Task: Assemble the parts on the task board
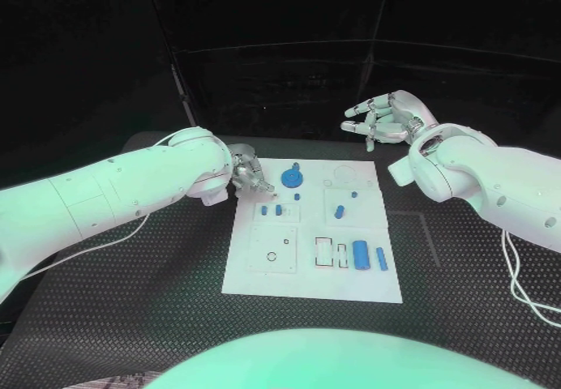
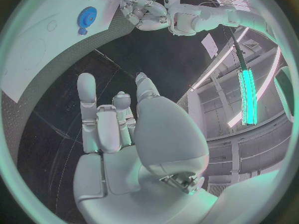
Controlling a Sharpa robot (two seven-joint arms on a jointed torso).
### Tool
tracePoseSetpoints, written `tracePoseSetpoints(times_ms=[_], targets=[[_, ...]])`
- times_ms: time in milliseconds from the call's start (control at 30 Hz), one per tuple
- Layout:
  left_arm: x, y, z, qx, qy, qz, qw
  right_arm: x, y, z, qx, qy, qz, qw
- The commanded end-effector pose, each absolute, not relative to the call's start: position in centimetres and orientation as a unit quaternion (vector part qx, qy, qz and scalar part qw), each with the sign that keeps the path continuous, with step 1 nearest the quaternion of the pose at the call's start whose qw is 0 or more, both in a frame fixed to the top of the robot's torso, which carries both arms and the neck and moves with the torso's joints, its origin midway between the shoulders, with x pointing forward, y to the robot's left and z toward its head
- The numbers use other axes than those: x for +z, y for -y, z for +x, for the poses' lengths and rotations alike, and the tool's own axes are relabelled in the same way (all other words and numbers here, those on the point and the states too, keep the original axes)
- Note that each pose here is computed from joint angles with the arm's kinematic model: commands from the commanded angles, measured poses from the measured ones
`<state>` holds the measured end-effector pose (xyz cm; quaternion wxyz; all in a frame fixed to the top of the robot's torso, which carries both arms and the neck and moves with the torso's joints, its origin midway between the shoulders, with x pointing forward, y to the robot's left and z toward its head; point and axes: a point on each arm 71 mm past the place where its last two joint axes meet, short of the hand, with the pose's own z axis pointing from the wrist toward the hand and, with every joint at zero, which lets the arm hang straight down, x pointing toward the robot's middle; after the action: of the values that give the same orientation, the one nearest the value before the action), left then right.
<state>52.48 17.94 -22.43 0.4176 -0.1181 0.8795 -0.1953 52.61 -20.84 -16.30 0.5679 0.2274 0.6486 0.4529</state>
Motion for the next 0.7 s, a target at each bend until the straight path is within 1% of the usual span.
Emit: tracePoseSetpoints(times_ms=[33, 67, 133, 333, 467, 700], targets=[[-21.1, -15.9, 52.9, -0.299, -0.824, -0.101, 0.47, -16.1, 20.5, 52.6, 0.458, -0.648, 0.221, 0.567], [-20.9, -15.3, 52.9, -0.318, -0.811, -0.087, 0.484, -16.2, 20.5, 52.6, 0.459, -0.648, 0.221, 0.567], [-20.9, -14.5, 52.9, -0.334, -0.793, -0.063, 0.505, -16.2, 20.4, 52.6, 0.459, -0.648, 0.22, 0.566], [-21.7, -12.7, 52.2, -0.345, -0.766, 0.018, 0.542, -16.1, 20.2, 52.6, 0.46, -0.649, 0.217, 0.566], [-22.3, -11.8, 52.0, -0.331, -0.766, 0.076, 0.546, -16.1, 20.1, 52.6, 0.46, -0.649, 0.215, 0.566], [-23.4, -11.2, 52.1, -0.307, -0.777, 0.121, 0.537, -16.1, 19.9, 52.6, 0.461, -0.649, 0.214, 0.566]])
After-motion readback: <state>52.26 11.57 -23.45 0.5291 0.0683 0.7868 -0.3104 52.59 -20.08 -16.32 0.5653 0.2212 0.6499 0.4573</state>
